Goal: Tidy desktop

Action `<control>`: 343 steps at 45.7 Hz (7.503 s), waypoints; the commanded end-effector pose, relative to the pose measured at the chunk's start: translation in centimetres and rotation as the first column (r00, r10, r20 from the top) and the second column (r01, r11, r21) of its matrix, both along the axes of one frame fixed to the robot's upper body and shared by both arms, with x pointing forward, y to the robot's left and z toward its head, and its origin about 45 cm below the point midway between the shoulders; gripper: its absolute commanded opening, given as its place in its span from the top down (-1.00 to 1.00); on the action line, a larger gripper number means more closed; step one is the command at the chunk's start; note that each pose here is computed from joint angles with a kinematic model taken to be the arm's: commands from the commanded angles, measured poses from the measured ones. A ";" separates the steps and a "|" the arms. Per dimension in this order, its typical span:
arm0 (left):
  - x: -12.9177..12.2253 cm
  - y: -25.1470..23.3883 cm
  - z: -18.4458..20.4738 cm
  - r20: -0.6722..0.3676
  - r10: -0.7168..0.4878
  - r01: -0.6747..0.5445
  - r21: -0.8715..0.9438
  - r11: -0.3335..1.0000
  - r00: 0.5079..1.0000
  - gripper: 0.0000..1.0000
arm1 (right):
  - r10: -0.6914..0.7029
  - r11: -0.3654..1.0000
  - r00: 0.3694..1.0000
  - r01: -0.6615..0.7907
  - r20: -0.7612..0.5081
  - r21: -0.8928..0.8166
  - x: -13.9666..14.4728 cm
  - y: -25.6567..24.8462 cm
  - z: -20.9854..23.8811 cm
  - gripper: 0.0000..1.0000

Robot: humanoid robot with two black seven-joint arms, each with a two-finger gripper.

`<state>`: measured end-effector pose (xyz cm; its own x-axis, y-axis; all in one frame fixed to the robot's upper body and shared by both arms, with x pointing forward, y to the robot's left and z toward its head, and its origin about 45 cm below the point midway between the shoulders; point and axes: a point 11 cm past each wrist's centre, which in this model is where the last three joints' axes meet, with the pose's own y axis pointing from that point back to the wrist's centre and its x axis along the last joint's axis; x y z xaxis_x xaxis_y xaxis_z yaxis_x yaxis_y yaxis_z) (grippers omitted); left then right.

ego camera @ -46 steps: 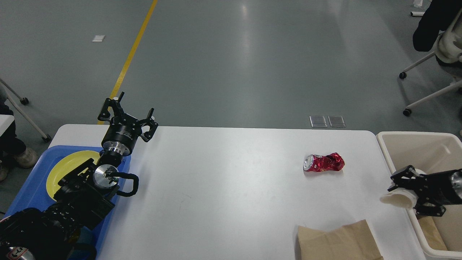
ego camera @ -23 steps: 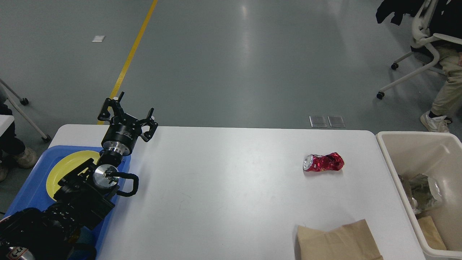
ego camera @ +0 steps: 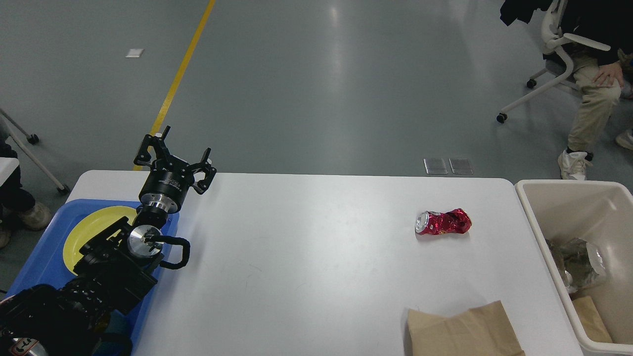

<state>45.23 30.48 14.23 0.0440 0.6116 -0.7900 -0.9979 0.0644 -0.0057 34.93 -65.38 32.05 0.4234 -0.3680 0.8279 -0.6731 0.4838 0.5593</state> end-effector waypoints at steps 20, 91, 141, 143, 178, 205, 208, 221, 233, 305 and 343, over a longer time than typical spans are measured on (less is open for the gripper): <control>0.0 0.0 0.0 0.000 0.000 0.000 0.000 1.000 1.000 -0.94 | -0.100 0.994 0.986 0.094 0.133 0.055 -4.9 1.8 -16.5 0.76; 0.0 0.0 0.0 0.000 0.000 0.000 0.000 1.000 1.000 -0.94 | 0.065 0.954 0.821 0.115 -0.568 0.275 -8.0 2.4 -9.4 -1.00; 0.0 0.0 0.0 0.000 0.000 0.000 0.000 1.000 1.000 -0.94 | 0.681 0.680 0.490 -0.148 -0.544 0.718 -13.2 20.1 -5.0 -1.00; 0.0 0.0 0.0 0.000 0.000 0.000 0.000 1.000 1.000 -0.94 | 0.700 0.664 0.485 -0.171 -0.525 0.728 -13.1 21.0 -4.8 -1.00; 0.0 0.0 0.0 0.000 0.000 0.000 0.000 1.000 1.000 -0.94 | 0.652 0.694 0.480 -0.067 -0.586 0.717 -14.7 20.1 -8.9 -1.00; 0.0 0.0 0.0 0.000 0.000 0.000 0.000 1.000 1.000 -0.94 | 0.684 0.685 0.436 -0.106 -0.585 0.721 -9.5 24.5 -14.0 -1.00; 0.0 0.0 0.0 0.000 0.000 0.000 0.000 1.000 1.000 -0.94 | 0.688 0.688 0.420 -0.116 -0.592 0.717 -9.2 25.2 -15.4 -1.00; 0.0 0.0 0.0 0.000 0.000 0.000 0.000 1.000 1.000 -0.94 | 0.694 0.675 0.425 -0.102 -0.581 0.731 -9.0 26.6 -19.2 -1.00; 0.0 0.0 0.0 0.000 0.000 0.000 0.000 1.000 1.000 -0.94 | 0.673 0.686 0.445 -0.079 -0.591 0.723 -9.4 25.6 -19.8 -1.00; 0.0 0.0 0.0 0.000 0.000 0.000 0.000 1.000 1.000 -0.94 | 0.241 0.921 0.936 -0.137 -0.257 0.366 3.7 12.6 14.3 1.00; 0.0 0.0 0.0 0.000 0.000 0.000 0.000 1.000 1.000 -0.94 | -0.012 0.989 0.971 0.046 0.240 -0.140 0.5 0.5 -2.5 1.00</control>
<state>45.23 30.47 14.23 0.0444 0.6118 -0.7898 -0.9979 0.0649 -0.0058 36.97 -64.45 34.44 0.2310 -0.2631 0.9367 -0.7701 0.5389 0.3413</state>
